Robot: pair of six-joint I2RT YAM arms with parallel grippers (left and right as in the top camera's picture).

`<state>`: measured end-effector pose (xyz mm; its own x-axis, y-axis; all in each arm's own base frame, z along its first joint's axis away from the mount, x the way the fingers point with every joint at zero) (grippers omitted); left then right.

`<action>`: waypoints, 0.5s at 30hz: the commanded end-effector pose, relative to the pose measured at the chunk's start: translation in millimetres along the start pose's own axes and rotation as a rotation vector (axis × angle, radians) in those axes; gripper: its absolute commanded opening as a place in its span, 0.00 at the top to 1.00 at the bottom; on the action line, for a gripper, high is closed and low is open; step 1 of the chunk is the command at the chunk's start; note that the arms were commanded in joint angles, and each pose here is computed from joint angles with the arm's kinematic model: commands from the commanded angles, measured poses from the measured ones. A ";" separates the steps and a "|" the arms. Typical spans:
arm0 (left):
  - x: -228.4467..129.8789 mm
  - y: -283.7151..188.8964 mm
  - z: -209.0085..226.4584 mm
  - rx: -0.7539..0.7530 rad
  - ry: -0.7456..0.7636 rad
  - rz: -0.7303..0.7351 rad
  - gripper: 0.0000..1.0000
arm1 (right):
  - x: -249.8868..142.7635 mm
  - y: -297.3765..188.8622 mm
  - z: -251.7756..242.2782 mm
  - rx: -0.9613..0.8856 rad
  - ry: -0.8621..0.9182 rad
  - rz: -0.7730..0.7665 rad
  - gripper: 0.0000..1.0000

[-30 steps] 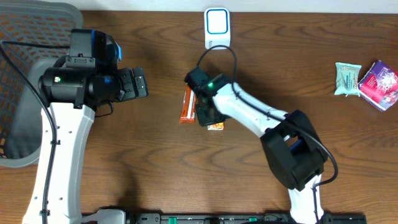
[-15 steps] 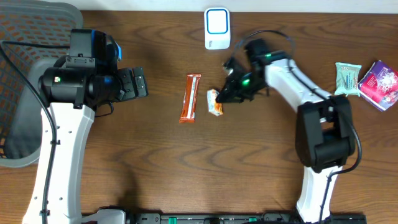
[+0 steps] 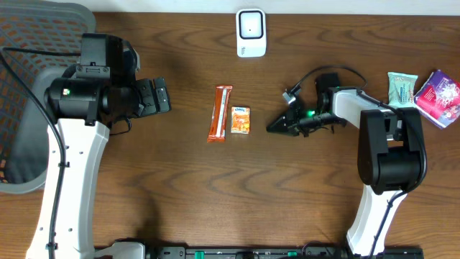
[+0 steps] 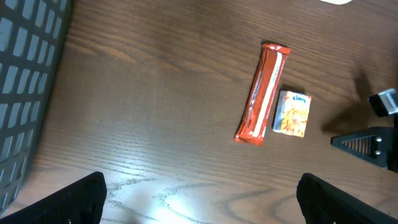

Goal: Scan the item barcode

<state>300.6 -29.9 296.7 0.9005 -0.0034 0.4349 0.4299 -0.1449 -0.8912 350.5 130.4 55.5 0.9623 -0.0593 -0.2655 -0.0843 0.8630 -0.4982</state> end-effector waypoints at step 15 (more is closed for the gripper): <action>1.0 0.1 1.7 0.008 -0.001 0.001 0.02 | -23.1 11.7 112.5 -0.650 -0.269 -0.553 0.41</action>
<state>300.6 -29.9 296.7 0.9005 -0.0034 0.4349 0.4299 -0.1449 -0.8912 353.5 198.3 161.4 0.9701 -0.1082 0.2174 0.2416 0.5182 -0.8204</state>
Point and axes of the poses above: each gripper's point midway between its finger pads, its own y axis out along the fingers, its own z axis along the line the jaws close on, x = y × z, the point moved 6 cm from there along -y, back along the fingers, and after that the axes turned 13 degrees about y, right-handed, at the moved point
